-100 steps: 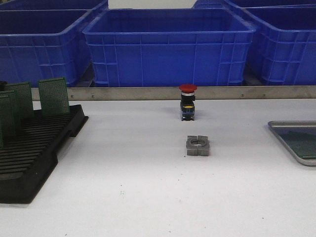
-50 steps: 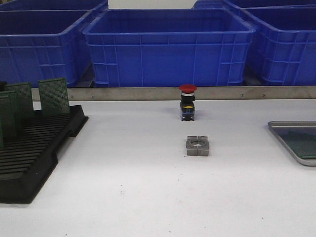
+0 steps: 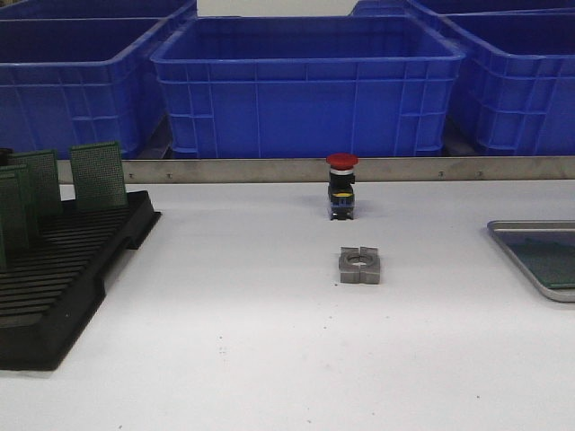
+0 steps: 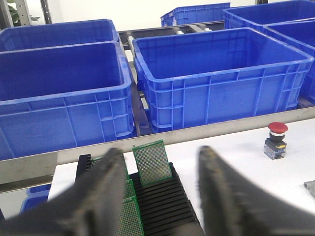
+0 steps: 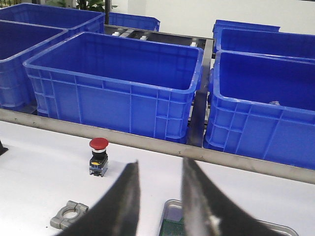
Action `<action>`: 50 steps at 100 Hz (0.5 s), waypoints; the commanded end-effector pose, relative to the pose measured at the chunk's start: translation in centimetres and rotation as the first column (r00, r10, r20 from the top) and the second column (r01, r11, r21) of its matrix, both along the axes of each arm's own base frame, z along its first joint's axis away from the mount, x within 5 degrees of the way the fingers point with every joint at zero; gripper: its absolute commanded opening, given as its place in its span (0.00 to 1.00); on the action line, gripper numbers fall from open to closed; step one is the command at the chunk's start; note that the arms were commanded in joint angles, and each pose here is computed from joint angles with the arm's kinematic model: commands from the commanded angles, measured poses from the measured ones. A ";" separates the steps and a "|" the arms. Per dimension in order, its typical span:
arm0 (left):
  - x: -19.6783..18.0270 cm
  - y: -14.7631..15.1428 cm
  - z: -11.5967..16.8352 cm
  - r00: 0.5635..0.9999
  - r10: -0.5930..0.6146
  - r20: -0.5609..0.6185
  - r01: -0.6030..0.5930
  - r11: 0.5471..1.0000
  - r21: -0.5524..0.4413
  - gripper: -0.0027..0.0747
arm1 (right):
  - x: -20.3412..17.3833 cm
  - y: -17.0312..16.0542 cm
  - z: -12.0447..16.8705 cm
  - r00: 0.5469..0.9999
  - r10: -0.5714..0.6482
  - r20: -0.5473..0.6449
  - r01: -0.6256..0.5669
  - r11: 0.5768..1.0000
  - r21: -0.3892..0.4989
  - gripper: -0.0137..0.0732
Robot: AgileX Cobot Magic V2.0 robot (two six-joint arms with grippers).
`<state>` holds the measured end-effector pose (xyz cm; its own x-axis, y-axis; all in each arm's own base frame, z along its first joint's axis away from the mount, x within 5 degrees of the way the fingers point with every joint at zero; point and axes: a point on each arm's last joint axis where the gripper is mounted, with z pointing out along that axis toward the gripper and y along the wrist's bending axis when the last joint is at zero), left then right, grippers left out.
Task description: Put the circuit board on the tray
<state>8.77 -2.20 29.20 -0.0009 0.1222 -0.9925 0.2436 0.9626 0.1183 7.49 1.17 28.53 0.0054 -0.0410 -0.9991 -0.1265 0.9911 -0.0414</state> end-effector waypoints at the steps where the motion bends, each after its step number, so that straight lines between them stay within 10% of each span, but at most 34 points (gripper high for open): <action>1: 0.1 0.4 1.2 0.998 0.044 0.049 -0.042 0.998 -0.040 0.15 | 0.0 -0.4 1.2 0.997 -0.049 0.060 0.048 0.999 0.014 0.13; 7: 0.1 0.4 1.2 0.998 0.044 0.049 -0.042 0.998 -0.040 0.01 | 0.0 -0.4 1.2 0.997 -0.049 0.060 0.048 0.999 0.016 0.08; 50: 0.1 0.4 1.2 0.998 0.044 0.049 -0.042 0.998 -0.040 0.01 | 0.0 -0.4 1.2 0.997 -0.048 0.060 0.047 0.999 0.016 0.08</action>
<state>8.77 -2.17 29.23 0.0013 0.1214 -0.9926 0.2403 0.9635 0.1181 7.49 1.15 28.54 0.0070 -0.0393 -0.9992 -0.1248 0.9914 -0.0399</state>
